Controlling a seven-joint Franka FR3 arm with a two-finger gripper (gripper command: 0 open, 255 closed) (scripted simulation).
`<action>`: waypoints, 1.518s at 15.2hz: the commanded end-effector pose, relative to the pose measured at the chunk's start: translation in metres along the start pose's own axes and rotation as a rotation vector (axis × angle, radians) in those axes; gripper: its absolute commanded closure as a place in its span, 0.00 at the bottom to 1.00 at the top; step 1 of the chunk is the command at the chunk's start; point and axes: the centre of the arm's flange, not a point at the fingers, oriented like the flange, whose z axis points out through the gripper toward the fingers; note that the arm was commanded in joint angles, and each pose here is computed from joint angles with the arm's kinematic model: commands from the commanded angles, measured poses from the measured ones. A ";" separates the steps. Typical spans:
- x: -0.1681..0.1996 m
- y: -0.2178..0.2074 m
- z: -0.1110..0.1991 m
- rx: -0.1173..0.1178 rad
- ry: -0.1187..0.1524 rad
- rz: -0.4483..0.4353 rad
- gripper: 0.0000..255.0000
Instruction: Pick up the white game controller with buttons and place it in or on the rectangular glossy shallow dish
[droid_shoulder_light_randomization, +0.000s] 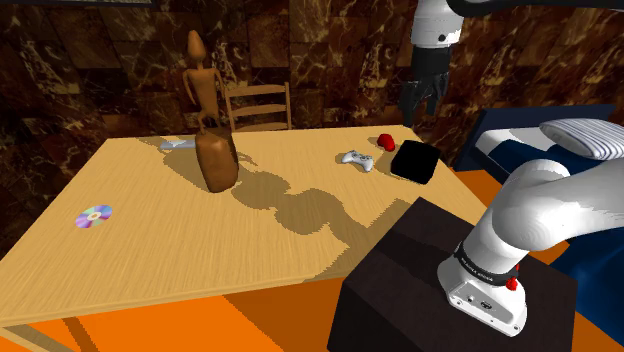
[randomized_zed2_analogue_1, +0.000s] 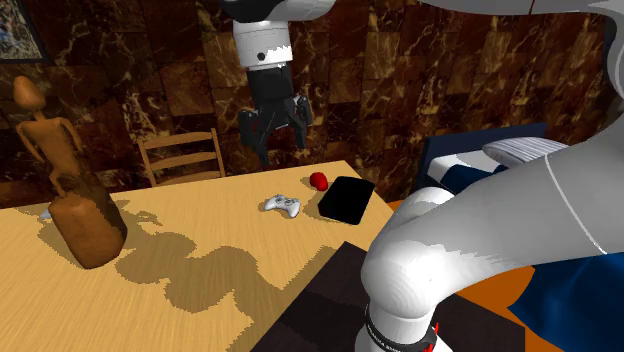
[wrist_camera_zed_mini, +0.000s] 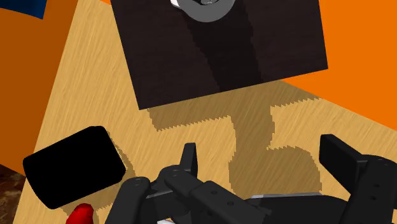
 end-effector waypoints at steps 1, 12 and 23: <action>0.000 0.000 0.000 0.000 0.000 0.000 0.00; 0.084 0.069 0.092 -0.024 0.015 -0.094 0.00; 0.175 0.132 0.181 -0.048 0.031 -0.187 0.00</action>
